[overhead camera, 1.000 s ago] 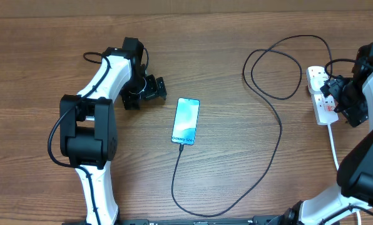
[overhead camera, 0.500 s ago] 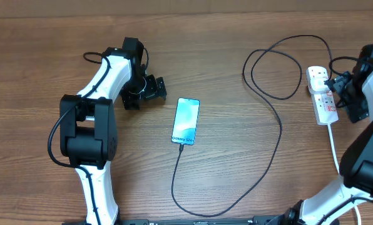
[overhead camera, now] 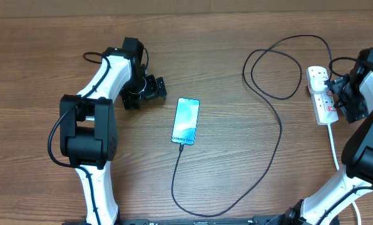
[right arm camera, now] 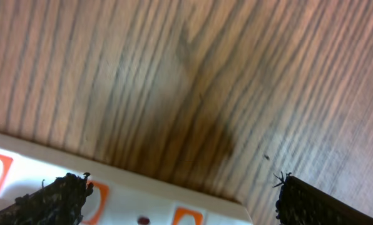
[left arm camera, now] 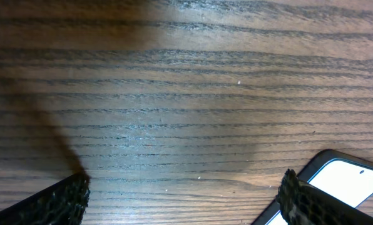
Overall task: Plug charger to phone and switch on socket
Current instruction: 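Position the right gripper above the socket switch beside the plug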
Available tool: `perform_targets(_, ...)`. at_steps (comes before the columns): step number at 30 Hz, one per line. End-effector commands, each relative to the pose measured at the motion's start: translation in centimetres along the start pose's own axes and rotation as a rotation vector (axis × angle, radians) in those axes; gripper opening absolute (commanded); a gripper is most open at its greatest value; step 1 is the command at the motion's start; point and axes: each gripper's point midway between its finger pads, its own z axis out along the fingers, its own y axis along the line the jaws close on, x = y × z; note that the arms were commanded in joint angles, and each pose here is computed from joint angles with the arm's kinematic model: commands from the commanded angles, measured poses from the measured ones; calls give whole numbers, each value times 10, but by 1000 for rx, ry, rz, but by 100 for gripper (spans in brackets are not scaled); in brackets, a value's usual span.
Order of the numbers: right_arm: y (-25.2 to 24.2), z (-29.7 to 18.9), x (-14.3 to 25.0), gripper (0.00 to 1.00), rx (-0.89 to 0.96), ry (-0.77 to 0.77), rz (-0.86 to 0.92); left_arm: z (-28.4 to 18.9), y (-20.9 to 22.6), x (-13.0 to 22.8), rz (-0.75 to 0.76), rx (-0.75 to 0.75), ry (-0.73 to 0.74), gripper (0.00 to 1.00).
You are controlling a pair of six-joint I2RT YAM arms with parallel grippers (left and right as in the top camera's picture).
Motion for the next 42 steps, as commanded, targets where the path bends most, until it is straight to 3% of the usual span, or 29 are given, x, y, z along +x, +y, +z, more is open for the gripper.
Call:
perform_targets(1, 1, 15, 1, 100, 0, 22, 24, -3, -5, -1, 2, 14, -11, 100)
perform_targets(12, 23, 15, 25, 100, -120, 147, -29, -3, -5, -1, 2, 14, -11, 100)
perform_targets(23, 42, 11, 26, 100, -229, 159, -119, -3, -5, -1, 2, 14, -11, 100)
perform_targets(42, 40, 8, 45, 100, -230, 242, -137, -3, -5, -1, 2, 14, -11, 100)
